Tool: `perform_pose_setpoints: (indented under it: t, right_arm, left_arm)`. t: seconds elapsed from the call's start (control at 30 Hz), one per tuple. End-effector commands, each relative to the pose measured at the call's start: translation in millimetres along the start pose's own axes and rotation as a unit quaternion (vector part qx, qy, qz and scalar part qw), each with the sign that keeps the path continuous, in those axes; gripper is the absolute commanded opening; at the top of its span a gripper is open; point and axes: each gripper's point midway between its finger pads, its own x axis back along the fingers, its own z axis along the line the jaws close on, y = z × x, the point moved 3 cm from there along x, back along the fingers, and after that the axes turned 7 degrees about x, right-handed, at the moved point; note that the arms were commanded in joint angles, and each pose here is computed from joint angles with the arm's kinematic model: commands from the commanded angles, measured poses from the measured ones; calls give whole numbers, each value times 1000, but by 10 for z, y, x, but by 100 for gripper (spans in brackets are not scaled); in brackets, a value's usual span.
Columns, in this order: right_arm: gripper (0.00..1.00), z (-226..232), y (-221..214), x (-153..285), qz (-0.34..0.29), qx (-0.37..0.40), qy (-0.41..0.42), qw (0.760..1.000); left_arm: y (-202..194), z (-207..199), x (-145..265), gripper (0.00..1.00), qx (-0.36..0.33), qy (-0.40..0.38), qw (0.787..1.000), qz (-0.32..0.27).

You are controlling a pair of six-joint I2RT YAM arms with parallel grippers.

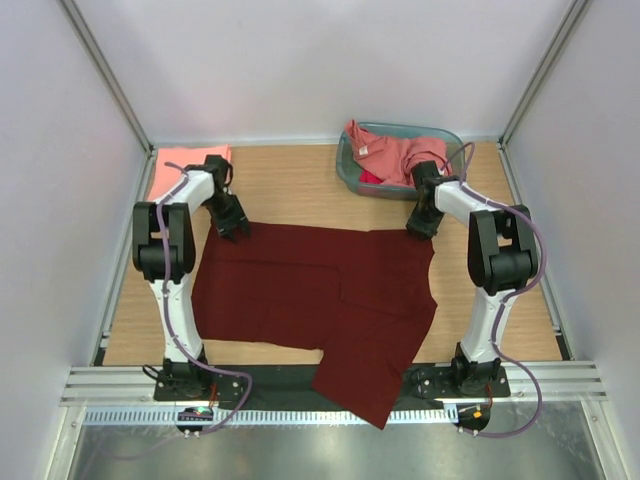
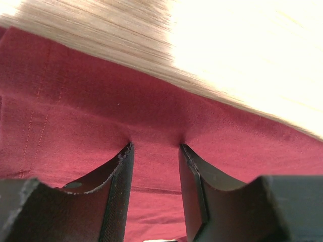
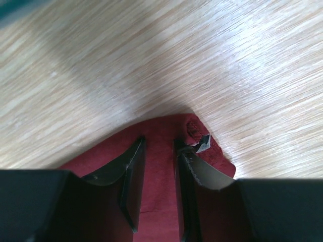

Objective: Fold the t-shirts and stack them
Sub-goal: Fold the tshirt

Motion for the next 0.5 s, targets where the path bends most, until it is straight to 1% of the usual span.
perform_pose_setpoints:
  t: [0.0,0.17,0.23,0.4,0.47]
  right_arm:
    - [36,-146,45,-270,-29,-26,-56,998]
    - [38,-174,227,-334,-72,-25,-76,994]
    - [39,-136,364,-307,-88,-23,-71,993]
    - [39,-52,471,-331,-76,2,-64,995]
    - [40,-38,462,-300,-75,14,-59,995]
  left_arm:
    - [129,47,-180,43,4,18,1000,-11]
    - [218,13,-262,43,8,23,1000,-11]
    - [263,-13,-269,44,7,21,1000,-15]
    - [392,-102,-256,45,6,16,1000,-26]
    - [440,-139,-187,50,2,9,999,-39]
